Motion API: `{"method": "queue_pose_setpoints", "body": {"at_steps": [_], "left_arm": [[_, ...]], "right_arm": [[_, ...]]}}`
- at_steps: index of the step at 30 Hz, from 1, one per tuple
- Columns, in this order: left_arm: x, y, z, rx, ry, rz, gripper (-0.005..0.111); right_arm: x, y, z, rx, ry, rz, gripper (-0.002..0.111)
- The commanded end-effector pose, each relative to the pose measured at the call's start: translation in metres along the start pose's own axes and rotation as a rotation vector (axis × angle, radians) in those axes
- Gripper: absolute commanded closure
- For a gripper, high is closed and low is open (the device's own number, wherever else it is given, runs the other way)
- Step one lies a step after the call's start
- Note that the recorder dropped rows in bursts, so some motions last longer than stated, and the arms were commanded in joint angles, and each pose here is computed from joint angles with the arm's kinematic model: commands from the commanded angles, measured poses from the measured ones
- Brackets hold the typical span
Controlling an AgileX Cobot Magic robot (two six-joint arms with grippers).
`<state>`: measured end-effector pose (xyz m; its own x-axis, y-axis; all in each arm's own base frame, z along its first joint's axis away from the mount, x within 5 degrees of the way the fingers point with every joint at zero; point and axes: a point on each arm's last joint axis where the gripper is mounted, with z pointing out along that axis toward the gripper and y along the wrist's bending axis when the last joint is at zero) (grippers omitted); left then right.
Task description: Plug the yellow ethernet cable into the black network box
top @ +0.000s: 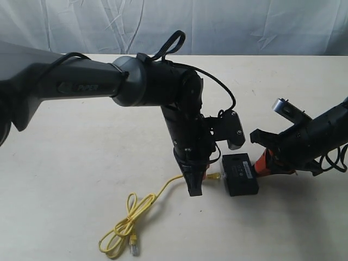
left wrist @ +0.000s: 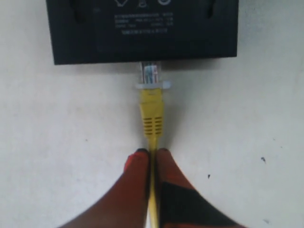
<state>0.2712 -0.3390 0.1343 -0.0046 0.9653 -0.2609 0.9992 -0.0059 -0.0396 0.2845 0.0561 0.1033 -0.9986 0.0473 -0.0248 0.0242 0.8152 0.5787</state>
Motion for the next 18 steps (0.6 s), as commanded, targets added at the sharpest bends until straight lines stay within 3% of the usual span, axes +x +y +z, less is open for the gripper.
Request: {"method": "queue_pose_setpoints", "body": {"at_steps": [1,18], "left_arm": [[-0.0067,0.0006,-0.0039,-0.024,-0.05,-0.013,0.107],[-0.0081,0.0017,-0.0014,-0.031,-0.068,0.007,0.107]], "right_arm": [[-0.0007,-0.0052,0.0005,0.054,-0.009,-0.037,0.109],[-0.0012,-0.0063,0.0005,0.065,-0.015,-0.04,0.109]]}}
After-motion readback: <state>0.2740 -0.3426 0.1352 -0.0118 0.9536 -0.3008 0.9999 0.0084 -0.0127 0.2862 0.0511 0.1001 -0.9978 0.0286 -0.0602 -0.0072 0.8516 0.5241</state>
